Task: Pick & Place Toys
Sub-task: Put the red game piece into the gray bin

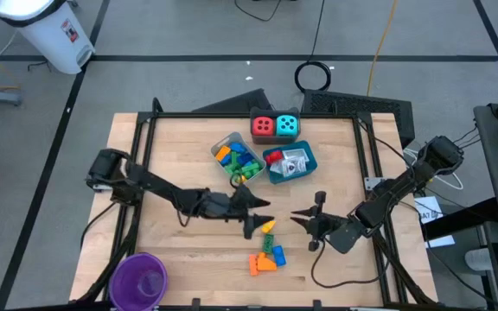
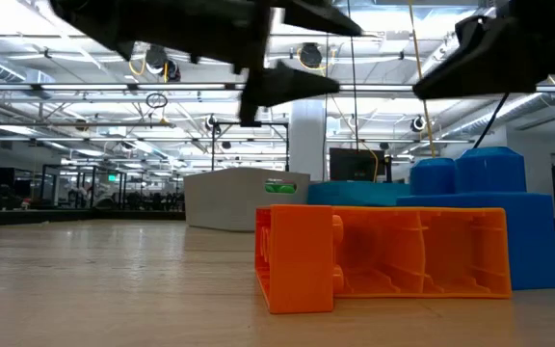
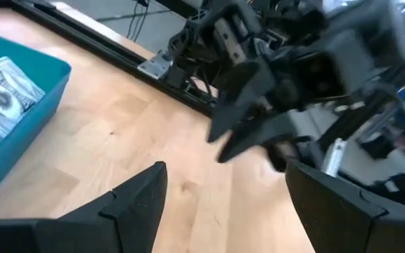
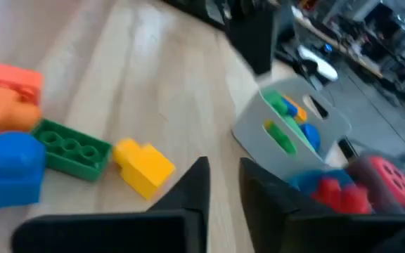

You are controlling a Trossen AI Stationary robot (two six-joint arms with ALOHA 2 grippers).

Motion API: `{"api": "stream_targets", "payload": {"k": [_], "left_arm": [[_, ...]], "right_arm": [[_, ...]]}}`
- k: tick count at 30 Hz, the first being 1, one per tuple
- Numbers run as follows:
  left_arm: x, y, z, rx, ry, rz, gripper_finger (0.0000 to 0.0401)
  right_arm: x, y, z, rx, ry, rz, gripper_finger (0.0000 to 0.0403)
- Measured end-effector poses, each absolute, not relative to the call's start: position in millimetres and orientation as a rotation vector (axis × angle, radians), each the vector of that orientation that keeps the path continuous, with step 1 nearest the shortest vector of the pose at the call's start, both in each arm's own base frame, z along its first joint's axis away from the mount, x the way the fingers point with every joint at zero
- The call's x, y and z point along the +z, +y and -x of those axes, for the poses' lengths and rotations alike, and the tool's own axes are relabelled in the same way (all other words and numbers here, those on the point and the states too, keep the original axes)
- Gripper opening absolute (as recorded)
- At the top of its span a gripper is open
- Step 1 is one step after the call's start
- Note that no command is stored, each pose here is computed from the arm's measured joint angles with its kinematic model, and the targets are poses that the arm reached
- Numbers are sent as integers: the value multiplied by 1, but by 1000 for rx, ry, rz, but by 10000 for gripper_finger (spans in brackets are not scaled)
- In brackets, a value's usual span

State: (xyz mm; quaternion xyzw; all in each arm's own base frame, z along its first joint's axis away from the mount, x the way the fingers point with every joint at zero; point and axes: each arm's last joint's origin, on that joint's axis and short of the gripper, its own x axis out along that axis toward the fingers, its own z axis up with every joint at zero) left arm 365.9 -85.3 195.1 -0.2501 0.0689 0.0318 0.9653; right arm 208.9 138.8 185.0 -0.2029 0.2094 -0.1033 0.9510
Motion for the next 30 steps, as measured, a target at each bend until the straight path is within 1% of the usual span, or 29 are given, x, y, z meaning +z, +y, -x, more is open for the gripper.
{"api": "stream_targets", "payload": {"k": [3, 5, 13, 16, 20, 24, 27, 30], "left_arm": [[192, -88, -383, 78, 132, 467, 296], [192, -88, -393, 76, 122, 453, 296], [203, -76, -397, 10, 144, 463, 296], [214, -62, -392, 36, 195, 456, 296], [221, -46, -384, 93, 275, 433, 296], [222, -37, -381, 121, 310, 405, 296], [225, -31, -380, 127, 307, 369, 296], [219, -19, -378, 159, 318, 371, 296]], "right_arm": [[187, 140, -210, -203, 410, 405, 15], [187, 140, -210, -202, 409, 402, 3], [187, 140, -210, -211, 405, 391, 31], [188, 136, -213, -235, 399, 339, 43], [193, 116, -223, -242, 418, 285, 84], [200, 87, -234, -301, 413, 229, 147], [205, 62, -241, -281, 424, 184, 197], [209, 35, -249, -245, 464, 118, 240]]}}
